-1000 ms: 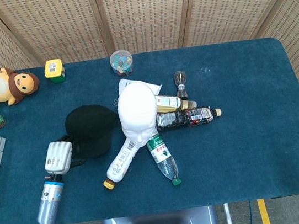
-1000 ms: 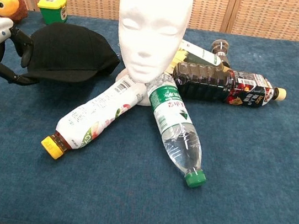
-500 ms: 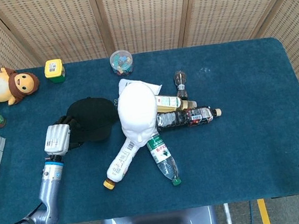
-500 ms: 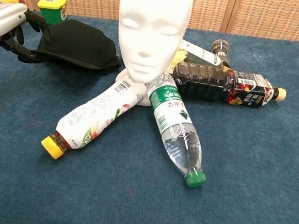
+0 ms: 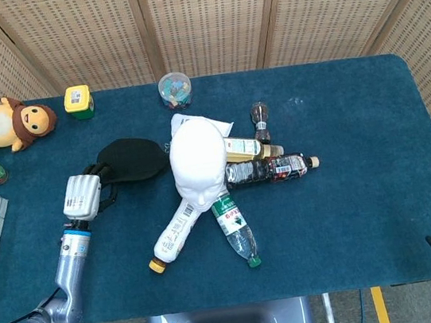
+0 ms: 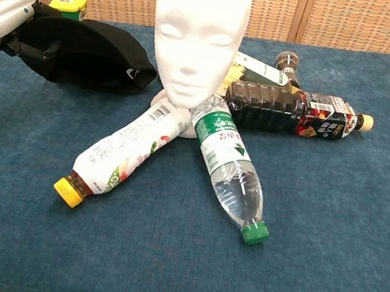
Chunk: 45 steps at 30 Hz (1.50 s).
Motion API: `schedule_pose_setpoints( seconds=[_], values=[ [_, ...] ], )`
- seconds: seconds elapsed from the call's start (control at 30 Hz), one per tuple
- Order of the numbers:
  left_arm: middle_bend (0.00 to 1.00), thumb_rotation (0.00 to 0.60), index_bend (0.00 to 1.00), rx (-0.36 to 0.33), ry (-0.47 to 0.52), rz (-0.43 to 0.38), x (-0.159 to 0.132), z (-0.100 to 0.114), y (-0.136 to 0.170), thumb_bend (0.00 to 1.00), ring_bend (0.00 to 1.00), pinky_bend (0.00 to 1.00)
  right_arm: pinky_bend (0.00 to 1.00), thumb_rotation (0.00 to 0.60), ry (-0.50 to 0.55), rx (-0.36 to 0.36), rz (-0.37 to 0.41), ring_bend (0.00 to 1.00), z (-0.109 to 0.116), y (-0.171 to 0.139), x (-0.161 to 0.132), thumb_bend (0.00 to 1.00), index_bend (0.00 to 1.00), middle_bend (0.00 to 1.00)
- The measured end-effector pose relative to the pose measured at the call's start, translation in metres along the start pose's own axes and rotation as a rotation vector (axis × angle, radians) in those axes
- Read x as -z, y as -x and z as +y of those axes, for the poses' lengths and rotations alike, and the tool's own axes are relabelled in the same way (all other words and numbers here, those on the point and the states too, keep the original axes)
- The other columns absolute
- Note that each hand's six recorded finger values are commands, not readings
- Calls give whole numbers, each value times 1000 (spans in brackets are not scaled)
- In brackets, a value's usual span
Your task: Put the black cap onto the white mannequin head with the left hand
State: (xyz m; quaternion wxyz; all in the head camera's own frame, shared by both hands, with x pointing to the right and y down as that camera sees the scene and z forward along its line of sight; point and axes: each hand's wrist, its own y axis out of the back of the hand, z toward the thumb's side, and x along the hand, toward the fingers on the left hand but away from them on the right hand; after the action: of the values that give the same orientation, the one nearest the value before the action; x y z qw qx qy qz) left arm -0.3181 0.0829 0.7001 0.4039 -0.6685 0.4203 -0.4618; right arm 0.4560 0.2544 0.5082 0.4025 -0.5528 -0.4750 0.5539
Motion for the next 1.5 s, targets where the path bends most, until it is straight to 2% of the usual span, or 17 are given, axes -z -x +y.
schedule_pose_setpoints(
  seconds=[0.2,0.5,0.7,0.87,1.17,1.37,1.5],
  values=[
    [501,600,763,-81,-70,-42,3,20,0,596,452,769,411,600,6,0,3,408,-1,0,1,114,291,356],
    [501,600,764,-223,-153,-114,0,76,-12,594,452,769,411,600,18,6,9,408,0,-2,2,114,291,356],
    [501,600,764,-328,-192,-177,-18,116,-27,584,452,769,411,600,26,7,2,408,-1,-3,6,114,291,356],
    [501,600,765,-428,-210,-236,-48,142,-41,581,453,769,411,600,33,11,-3,408,-1,-5,9,114,291,356],
    [501,600,764,-533,-158,-330,-114,156,-60,566,452,755,412,600,36,19,-25,408,1,-8,18,114,288,356],
    [501,600,764,-562,-122,-408,-162,147,-61,560,452,743,412,600,39,12,-38,408,-1,-10,23,116,285,356],
    [501,600,764,-556,-127,-454,-181,138,-58,556,452,740,412,600,42,14,-48,408,-1,-12,27,115,284,356]
  ],
)
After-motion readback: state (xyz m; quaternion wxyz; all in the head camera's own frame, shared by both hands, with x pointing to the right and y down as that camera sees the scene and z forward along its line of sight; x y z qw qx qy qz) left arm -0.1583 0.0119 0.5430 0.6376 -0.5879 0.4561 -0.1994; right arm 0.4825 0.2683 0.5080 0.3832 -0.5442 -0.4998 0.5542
